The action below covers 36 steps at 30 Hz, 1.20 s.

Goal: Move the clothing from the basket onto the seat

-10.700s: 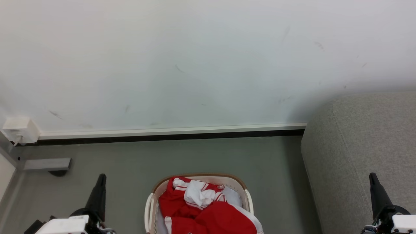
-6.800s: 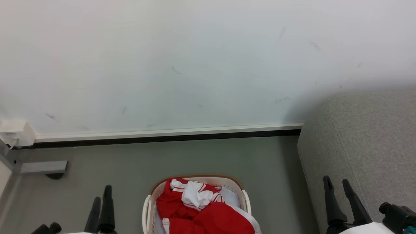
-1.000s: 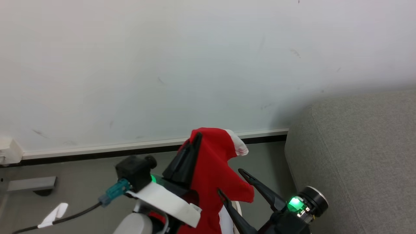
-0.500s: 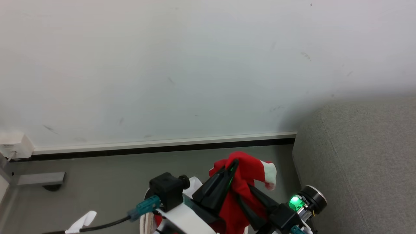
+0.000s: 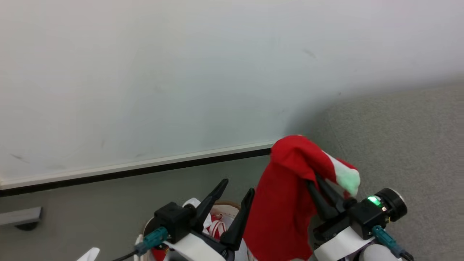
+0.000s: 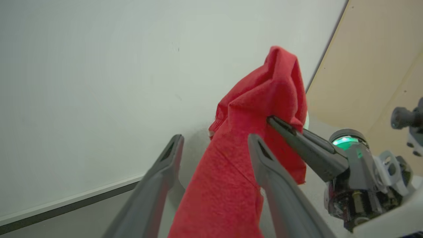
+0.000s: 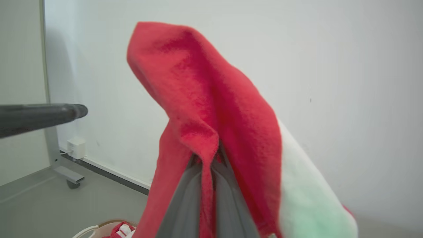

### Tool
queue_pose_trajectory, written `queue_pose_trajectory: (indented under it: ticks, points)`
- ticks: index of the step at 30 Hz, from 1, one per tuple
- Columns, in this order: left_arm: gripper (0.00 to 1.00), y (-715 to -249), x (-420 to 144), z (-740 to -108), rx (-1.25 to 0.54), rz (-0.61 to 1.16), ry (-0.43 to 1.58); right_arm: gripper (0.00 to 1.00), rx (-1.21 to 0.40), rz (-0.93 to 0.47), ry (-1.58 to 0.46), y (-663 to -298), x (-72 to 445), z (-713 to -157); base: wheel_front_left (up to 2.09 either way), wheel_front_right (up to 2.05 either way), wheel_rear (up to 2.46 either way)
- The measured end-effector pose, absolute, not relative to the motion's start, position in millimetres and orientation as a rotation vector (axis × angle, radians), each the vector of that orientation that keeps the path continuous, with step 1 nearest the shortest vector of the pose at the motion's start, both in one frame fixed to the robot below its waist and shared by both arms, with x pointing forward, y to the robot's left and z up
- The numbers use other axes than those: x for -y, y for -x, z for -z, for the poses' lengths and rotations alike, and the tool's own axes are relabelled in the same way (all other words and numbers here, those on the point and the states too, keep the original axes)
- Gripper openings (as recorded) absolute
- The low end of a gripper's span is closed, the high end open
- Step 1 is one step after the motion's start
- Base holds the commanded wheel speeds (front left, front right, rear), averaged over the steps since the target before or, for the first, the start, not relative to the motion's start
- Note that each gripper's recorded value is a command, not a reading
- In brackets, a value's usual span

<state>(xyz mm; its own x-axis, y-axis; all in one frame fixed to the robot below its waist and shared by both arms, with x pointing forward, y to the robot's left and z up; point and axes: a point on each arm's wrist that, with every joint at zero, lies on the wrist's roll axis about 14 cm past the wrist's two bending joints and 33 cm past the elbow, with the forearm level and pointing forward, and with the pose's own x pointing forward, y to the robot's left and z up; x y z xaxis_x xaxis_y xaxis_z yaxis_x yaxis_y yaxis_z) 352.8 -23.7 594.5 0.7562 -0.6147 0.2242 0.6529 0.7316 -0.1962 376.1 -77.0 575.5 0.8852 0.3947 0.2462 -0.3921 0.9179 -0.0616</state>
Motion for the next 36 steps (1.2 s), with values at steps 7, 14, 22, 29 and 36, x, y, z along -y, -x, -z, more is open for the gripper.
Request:
queue_pose_trajectory:
  ticks: [7,14,22,29,36]
  points:
    - [1.00,-353,62,-576,0.087,0.814,0.283,0.00,0.282,-0.205,0.046,-374,151,-584,0.00,0.00,0.00]
    - [1.00,-351,106,-567,0.048,0.954,0.307,0.00,0.268,-0.034,0.066,-359,209,-581,0.00,0.00,0.00]
    - [1.00,-373,127,-550,0.015,1.031,0.325,0.00,0.237,0.075,0.128,-383,258,-580,0.00,0.00,0.00]
    - [1.00,-418,119,-523,0.007,1.012,0.306,0.00,0.282,0.161,0.236,-453,310,-608,0.00,0.00,0.00]
    - [1.00,-462,92,-489,-0.012,0.927,0.310,0.00,0.270,0.267,0.305,-536,367,-617,0.00,0.00,0.00]
